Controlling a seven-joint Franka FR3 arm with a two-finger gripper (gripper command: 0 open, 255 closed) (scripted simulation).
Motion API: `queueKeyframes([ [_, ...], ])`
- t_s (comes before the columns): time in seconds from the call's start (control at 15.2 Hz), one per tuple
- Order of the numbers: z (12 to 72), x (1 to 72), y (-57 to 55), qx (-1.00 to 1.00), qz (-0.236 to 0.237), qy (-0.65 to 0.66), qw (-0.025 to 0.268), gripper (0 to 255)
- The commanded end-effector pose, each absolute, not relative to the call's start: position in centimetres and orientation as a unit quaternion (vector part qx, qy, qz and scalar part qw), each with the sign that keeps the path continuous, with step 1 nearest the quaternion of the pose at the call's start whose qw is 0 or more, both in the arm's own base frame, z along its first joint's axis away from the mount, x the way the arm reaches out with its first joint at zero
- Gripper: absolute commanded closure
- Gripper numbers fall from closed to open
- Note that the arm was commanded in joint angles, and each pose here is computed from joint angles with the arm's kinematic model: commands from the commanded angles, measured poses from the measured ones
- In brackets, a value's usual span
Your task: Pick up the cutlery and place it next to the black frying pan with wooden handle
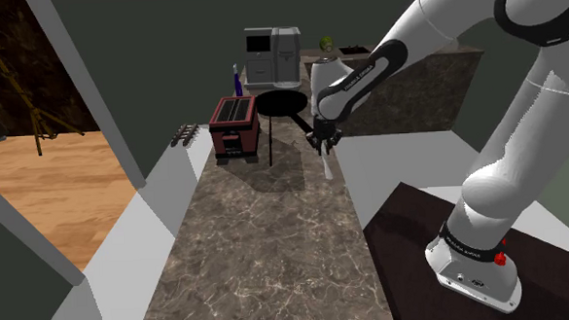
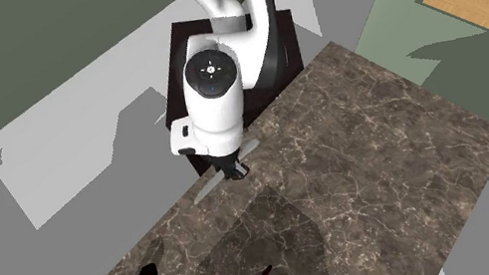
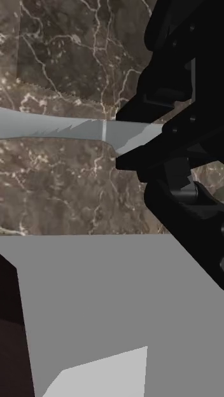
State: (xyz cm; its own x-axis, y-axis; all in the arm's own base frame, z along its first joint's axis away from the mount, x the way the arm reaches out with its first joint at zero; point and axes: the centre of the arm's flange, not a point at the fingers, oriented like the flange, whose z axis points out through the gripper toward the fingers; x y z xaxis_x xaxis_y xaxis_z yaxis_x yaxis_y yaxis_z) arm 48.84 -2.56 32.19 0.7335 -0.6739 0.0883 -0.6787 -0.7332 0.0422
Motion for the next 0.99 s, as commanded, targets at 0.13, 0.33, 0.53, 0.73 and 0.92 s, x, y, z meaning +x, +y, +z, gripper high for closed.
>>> queueKeyframes([
  [0.13, 32.1, 53.4, -5.1, 0.93, 0.033, -0.363, 0.036, 255],
  [0.33, 32.1, 56.7, -7.2, 0.93, 0.033, -0.363, 0.036, 255],
  [0.53, 32.1, 60.1, -9.3, 0.93, 0.033, -0.363, 0.036, 255],
  [0.73, 32.1, 63.4, -11.4, 0.93, 0.033, -0.363, 0.036, 255],
  [0.92, 32.2, 67.4, -14.0, 0.93, 0.033, -0.363, 0.036, 255],
])
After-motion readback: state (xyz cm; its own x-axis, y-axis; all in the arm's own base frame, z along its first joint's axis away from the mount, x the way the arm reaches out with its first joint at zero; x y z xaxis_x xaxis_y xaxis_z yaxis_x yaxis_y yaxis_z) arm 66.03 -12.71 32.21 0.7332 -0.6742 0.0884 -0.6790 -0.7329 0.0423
